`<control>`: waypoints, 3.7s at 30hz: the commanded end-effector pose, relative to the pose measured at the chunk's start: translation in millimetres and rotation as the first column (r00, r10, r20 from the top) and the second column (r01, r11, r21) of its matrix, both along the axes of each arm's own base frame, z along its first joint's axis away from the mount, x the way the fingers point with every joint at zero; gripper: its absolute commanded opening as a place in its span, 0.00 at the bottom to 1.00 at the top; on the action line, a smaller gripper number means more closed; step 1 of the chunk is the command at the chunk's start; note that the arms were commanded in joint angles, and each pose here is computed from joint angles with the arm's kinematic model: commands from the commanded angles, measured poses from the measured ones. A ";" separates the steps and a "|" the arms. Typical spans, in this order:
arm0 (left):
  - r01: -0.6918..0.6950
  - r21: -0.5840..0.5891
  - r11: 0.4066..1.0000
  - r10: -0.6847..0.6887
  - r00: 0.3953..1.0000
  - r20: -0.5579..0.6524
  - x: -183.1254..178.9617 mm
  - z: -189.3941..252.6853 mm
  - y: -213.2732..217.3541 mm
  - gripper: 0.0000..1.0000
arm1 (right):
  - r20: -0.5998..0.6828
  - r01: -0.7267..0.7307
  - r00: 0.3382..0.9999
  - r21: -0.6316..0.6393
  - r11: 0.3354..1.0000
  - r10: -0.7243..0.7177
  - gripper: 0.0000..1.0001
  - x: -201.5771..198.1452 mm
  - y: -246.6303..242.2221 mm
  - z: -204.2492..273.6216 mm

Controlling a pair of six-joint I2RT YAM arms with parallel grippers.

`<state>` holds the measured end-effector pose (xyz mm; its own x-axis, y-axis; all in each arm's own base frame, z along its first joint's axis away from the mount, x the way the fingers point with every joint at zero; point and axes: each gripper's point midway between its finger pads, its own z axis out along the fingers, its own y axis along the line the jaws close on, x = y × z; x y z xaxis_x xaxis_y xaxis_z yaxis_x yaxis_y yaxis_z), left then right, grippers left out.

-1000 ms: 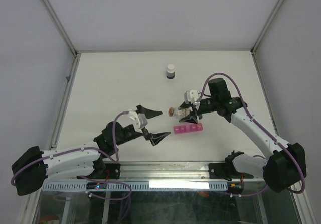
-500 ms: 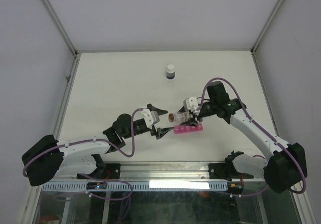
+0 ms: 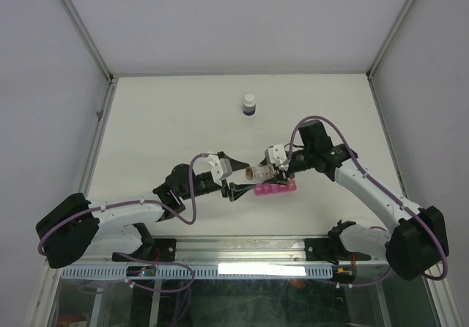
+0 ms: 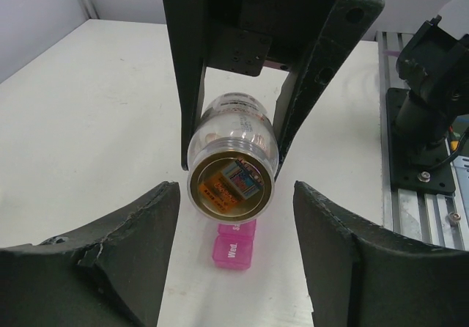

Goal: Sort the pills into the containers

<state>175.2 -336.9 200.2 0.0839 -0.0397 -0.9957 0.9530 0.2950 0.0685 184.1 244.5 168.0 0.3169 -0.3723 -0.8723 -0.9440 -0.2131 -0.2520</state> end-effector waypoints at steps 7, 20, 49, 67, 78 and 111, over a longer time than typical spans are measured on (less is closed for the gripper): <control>-0.015 -0.090 0.996 0.014 1.000 -0.013 11.1 32.5 -7.8 0.58 | 0.028 -0.019 0.999 0.003 1.000 0.019 0.00 0.5 3.7 1.6; -0.029 -0.081 0.996 0.016 0.988 -0.153 13.1 30.4 -9.3 0.02 | 0.027 0.021 0.999 -0.016 1.000 -0.020 0.00 8.3 2.8 0.8; -0.132 -0.268 0.954 0.135 0.991 -0.006 0.7 32.2 53.8 0.99 | -0.023 0.108 0.994 -0.052 0.993 -0.109 0.00 24.6 3.8 -3.2; -0.016 -0.033 0.999 0.023 0.973 0.228 22.5 12.0 4.4 0.80 | -0.034 0.046 0.998 -0.061 0.997 -0.048 0.00 14.4 3.3 -11.4; -0.009 -0.042 0.999 0.016 0.985 0.174 26.4 8.9 -1.6 0.49 | -0.032 0.046 0.998 -0.060 0.997 -0.048 0.00 14.1 3.3 -10.5; -0.254 -0.261 0.931 0.148 0.918 -0.368 35.3 36.8 17.5 0.75 | -0.060 0.060 0.996 -0.068 0.996 -0.064 0.00 15.5 3.8 -11.8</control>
